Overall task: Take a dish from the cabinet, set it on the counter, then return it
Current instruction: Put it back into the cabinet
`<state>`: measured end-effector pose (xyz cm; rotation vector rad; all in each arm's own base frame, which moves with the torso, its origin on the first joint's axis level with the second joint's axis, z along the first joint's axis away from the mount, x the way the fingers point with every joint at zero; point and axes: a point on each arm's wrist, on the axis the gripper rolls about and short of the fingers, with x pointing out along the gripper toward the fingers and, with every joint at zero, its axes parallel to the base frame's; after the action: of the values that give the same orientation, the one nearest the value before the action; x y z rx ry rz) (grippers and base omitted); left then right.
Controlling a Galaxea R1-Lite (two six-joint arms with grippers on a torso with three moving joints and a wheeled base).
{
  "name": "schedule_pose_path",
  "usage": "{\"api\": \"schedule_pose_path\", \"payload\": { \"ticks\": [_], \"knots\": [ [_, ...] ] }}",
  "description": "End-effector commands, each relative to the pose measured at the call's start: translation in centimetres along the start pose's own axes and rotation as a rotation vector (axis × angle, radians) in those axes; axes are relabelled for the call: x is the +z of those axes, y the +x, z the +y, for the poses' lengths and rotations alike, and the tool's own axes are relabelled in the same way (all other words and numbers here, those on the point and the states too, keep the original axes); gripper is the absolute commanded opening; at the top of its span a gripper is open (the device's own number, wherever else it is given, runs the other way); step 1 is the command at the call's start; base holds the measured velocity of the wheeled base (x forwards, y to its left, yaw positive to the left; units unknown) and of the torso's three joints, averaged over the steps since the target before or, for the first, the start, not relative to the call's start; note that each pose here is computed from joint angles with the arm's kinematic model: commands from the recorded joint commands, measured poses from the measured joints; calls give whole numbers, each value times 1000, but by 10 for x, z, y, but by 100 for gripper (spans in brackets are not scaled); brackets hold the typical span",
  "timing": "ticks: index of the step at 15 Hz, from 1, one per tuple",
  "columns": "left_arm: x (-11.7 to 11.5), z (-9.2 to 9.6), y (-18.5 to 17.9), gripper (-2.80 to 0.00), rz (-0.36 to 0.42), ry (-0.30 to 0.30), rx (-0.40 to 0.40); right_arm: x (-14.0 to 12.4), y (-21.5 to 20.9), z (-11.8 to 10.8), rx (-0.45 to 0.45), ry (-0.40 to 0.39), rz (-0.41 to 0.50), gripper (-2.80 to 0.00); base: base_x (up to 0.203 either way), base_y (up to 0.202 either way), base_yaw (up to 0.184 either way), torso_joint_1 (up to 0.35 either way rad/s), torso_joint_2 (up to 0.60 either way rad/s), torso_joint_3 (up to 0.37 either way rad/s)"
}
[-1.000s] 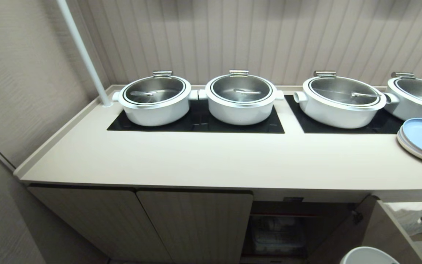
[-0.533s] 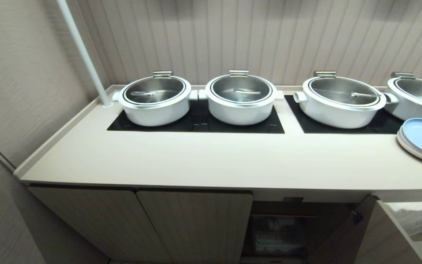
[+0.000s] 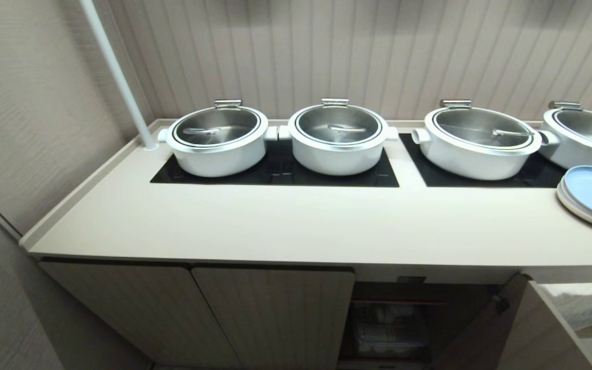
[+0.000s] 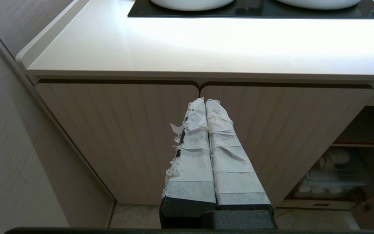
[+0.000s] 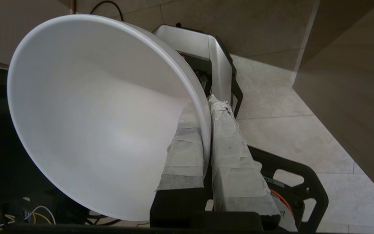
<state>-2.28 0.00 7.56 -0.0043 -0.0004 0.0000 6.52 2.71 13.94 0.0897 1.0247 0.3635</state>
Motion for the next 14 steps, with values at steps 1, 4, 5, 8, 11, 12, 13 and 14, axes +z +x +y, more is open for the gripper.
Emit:
{"api": "schedule_pose_path", "payload": {
  "ticks": [1,4,5,8,11,12,13,14],
  "knots": [
    [0,0,0,-280,0,0,0,-2,-1,0,1,0,3,-280,0,0,0,0,0,0],
    [0,0,0,-280,-1,0,0,-2,-2,0,1,-3,6,-280,0,0,0,0,0,0],
    [0,0,0,-280,-1,0,0,-2,-3,0,1,-5,0,-280,0,0,0,0,0,0],
    [0,0,0,-280,0,0,0,-2,-3,0,2,-21,-5,-280,0,0,0,0,0,0],
    [0,0,0,-280,0,0,0,-1,-4,0,2,-20,-9,-280,0,0,0,0,0,0],
    [0,0,0,-280,-1,0,0,-1,-4,0,2,-19,-8,-280,0,0,0,0,0,0],
    [0,0,0,-280,-1,0,0,-2,-3,0,1,-17,-3,-280,0,0,0,0,0,0],
    [0,0,0,-280,0,0,-1,-3,-3,0,3,-13,0,-280,0,0,0,0,0,0]
  ]
}}
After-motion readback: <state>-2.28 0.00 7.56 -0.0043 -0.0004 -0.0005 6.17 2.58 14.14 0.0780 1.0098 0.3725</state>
